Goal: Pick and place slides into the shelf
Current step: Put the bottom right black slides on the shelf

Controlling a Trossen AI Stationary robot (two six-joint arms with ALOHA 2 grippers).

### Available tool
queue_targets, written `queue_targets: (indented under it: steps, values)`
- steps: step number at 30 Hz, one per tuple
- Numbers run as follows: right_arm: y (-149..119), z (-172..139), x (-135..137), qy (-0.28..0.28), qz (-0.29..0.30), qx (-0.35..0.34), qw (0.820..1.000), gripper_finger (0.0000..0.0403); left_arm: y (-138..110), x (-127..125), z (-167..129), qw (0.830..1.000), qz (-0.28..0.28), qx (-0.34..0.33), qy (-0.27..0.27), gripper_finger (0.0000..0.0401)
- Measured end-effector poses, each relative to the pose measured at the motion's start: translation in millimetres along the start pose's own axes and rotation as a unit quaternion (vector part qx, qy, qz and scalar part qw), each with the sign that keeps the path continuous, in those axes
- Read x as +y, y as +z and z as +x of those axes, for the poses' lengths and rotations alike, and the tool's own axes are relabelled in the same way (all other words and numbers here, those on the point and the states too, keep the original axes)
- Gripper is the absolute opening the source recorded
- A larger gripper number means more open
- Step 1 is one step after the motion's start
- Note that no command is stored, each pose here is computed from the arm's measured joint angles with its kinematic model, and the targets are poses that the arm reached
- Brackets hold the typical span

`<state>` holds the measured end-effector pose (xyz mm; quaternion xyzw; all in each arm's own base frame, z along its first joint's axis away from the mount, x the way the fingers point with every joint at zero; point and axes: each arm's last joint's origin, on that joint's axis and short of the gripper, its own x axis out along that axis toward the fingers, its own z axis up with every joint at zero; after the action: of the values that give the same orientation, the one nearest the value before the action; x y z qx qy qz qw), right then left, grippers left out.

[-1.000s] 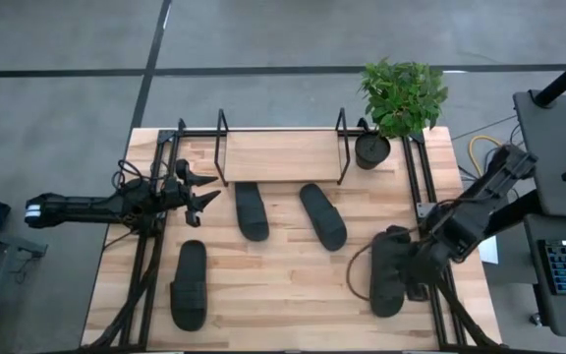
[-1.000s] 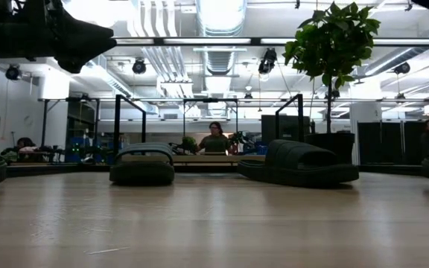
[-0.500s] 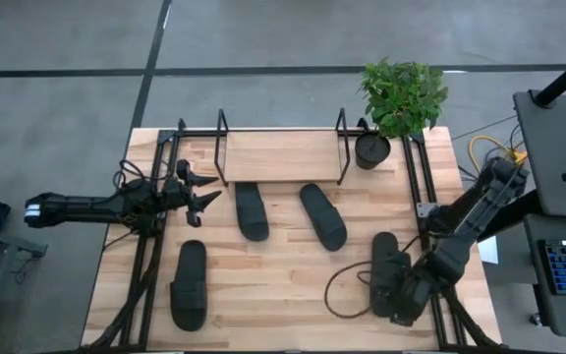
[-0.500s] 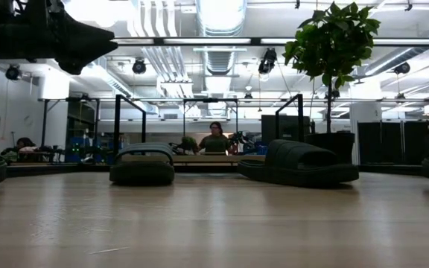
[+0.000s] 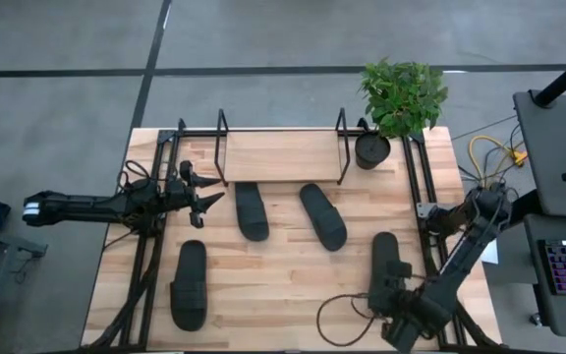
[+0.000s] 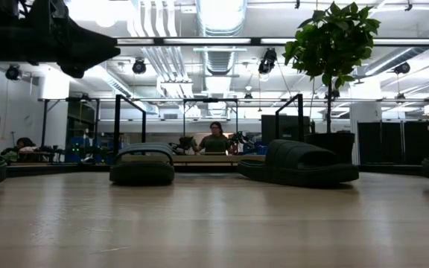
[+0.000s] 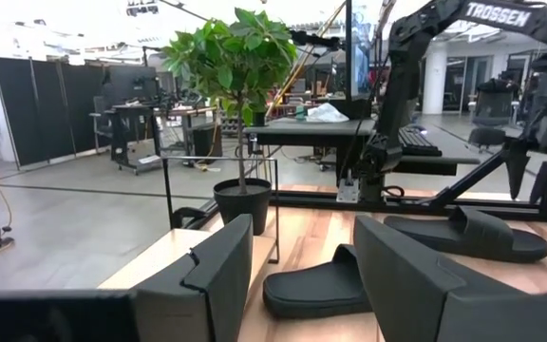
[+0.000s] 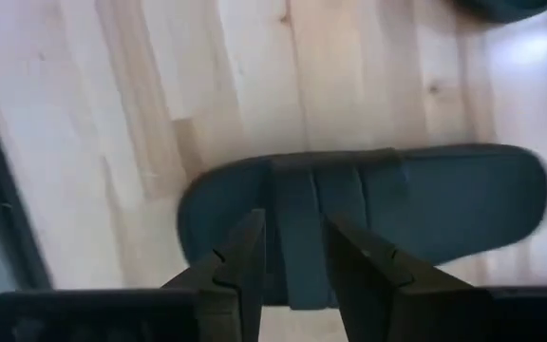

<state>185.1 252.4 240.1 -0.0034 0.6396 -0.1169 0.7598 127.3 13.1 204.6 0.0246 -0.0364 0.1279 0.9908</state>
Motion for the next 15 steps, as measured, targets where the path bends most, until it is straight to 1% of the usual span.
queue_targets:
  steps: [5,11,15]
  values:
    - [0,9,11,-0.044,-0.013,-0.039,0.998,0.0097,0,0,0,1.0,-0.001,0.0,0.0,0.0171]
    - [-4,17,10,-0.102,0.001,-0.045,0.994,0.0111,1,0,0,1.0,0.001,0.0,0.0,0.0171]
    - [-4,20,12,-0.106,0.002,-0.044,0.993,0.0136,2,0,0,1.0,0.001,-0.002,0.0,0.0171]
